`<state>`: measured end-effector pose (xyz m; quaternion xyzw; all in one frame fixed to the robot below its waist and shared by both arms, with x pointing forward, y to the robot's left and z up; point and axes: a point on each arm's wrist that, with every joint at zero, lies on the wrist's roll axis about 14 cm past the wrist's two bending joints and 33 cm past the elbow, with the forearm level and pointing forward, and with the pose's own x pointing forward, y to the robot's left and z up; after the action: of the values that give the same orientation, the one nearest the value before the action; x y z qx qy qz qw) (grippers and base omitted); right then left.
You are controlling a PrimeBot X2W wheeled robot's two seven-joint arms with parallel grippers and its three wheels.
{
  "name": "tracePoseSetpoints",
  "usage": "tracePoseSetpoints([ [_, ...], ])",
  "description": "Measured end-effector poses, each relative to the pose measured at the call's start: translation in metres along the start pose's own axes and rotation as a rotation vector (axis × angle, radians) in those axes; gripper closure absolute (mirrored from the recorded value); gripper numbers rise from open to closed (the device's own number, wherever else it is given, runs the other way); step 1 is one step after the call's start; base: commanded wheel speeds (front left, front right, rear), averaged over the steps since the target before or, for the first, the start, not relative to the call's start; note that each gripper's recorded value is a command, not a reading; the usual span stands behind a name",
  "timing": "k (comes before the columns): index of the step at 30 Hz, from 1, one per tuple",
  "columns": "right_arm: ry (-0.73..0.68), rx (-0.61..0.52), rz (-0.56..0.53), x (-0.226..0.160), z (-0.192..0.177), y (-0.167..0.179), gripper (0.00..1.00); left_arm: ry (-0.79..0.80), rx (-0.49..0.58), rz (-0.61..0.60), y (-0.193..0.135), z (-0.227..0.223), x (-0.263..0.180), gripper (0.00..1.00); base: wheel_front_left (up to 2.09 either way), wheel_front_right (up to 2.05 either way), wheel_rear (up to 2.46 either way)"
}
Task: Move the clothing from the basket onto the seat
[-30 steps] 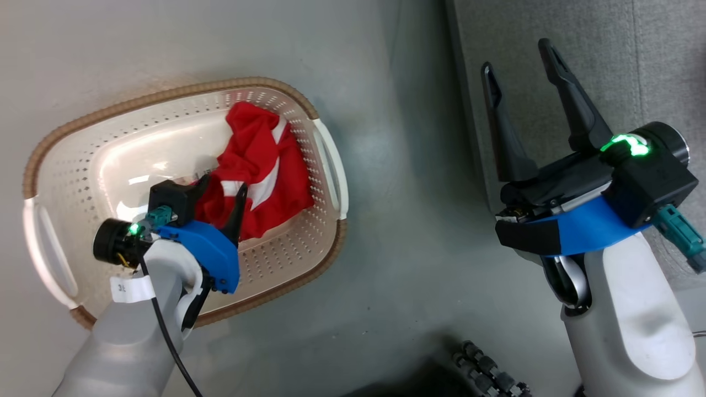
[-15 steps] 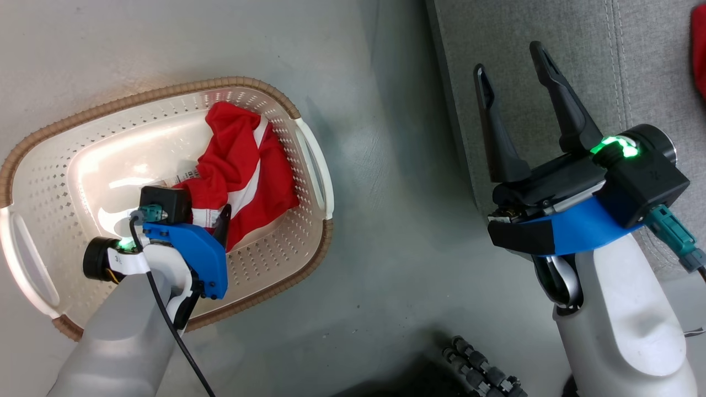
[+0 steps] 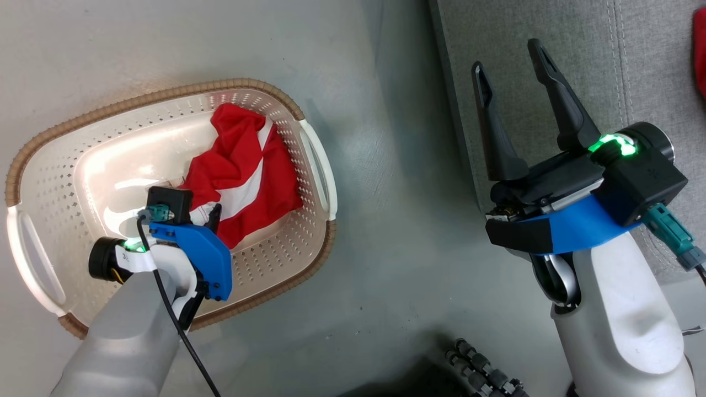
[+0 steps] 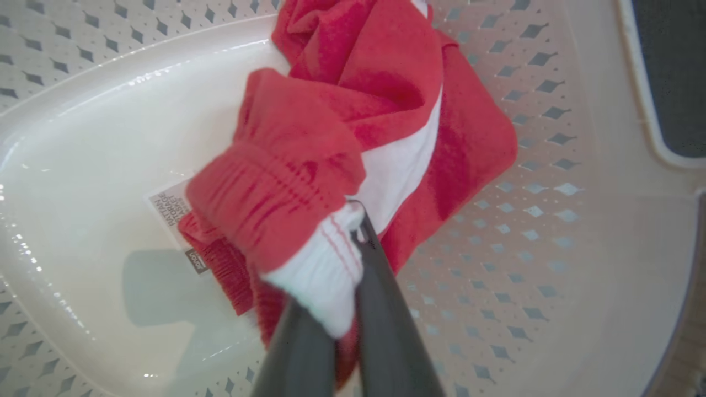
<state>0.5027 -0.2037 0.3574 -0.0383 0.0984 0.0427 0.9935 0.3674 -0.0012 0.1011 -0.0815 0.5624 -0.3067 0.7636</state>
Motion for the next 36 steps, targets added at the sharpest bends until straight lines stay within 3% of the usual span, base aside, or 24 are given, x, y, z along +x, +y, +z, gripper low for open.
tracePoseSetpoints([
  [10,-0.029,0.001,0.006,0.0,0.013,0.003,0.0,-0.042,0.011,0.0,-0.006,0.013,-0.011,1.0,0.0,0.0,0.0],
  [16,-0.087,0.009,0.013,-0.005,0.04,0.006,0.0,-0.108,0.023,-0.02,-0.029,0.029,-0.032,1.0,0.0,0.0,0.0],
  [27,-0.156,0.011,0.023,-0.039,0.092,0.01,0.0,-0.313,0.08,-0.05,-0.074,0.071,-0.102,1.0,0.0,0.0,0.0],
  [36,-0.23,0.019,0.044,-0.078,0.136,0.021,0.0,-0.522,0.19,-0.068,-0.112,0.107,-0.171,1.0,0.0,0.0,0.0],
])
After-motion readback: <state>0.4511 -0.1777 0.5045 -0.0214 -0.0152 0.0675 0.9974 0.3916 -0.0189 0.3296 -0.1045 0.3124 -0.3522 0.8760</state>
